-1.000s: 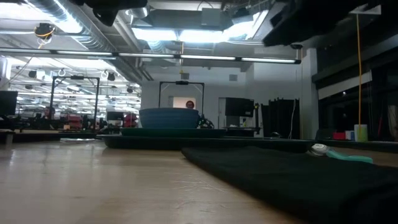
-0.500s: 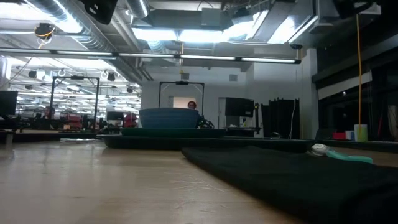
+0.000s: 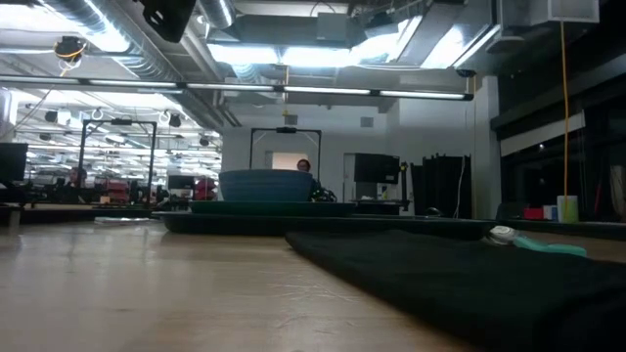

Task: Set up tray
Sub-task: Put the black table napkin to the right of the green plate on the black tray

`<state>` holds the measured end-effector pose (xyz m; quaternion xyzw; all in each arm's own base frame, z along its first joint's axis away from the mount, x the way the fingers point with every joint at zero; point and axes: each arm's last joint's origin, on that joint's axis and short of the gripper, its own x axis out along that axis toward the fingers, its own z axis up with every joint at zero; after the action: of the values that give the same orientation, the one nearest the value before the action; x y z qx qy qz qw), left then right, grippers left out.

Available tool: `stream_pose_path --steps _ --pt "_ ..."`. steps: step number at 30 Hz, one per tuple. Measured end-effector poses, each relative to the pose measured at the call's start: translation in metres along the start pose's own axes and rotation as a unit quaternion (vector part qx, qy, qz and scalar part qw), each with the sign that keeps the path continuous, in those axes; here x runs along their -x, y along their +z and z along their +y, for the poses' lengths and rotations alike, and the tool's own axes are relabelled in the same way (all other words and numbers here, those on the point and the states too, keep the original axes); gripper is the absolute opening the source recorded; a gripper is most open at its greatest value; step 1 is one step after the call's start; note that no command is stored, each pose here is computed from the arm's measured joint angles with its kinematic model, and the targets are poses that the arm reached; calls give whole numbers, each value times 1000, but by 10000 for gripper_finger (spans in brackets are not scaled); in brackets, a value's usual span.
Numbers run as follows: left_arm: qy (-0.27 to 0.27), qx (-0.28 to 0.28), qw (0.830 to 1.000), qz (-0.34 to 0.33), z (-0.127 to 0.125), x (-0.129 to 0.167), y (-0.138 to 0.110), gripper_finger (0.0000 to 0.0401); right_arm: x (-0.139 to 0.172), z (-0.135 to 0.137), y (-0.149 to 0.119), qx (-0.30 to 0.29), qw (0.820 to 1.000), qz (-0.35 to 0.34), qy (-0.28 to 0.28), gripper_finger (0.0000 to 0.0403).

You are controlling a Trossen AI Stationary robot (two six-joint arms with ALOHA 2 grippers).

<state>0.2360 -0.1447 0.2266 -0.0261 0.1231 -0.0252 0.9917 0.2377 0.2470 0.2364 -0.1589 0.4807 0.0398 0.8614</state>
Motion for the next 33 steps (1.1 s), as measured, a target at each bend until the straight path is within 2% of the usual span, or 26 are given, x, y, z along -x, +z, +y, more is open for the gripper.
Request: stream_pose_path --steps 5,8,15,22,27,33 --pt "8 2 1000 1 5 -2 1 1 -26 22 7 42 994 97 -4 4" --pt "7 -3 1000 1 5 -2 1 3 -33 34 10 59 991 117 -11 3" --pt "8 -9 1000 5 5 -2 0 5 -27 59 13 80 992 101 0 4" --pt "8 -11 1000 7 5 -2 -1 1 -23 67 8 93 991 99 3 7" --pt "8 -10 1000 7 5 -2 -1 5 -23 67 8 102 990 99 4 34" --pt "8 -10 1000 7 5 -2 -1 1 -23 67 8 108 989 99 4 92"
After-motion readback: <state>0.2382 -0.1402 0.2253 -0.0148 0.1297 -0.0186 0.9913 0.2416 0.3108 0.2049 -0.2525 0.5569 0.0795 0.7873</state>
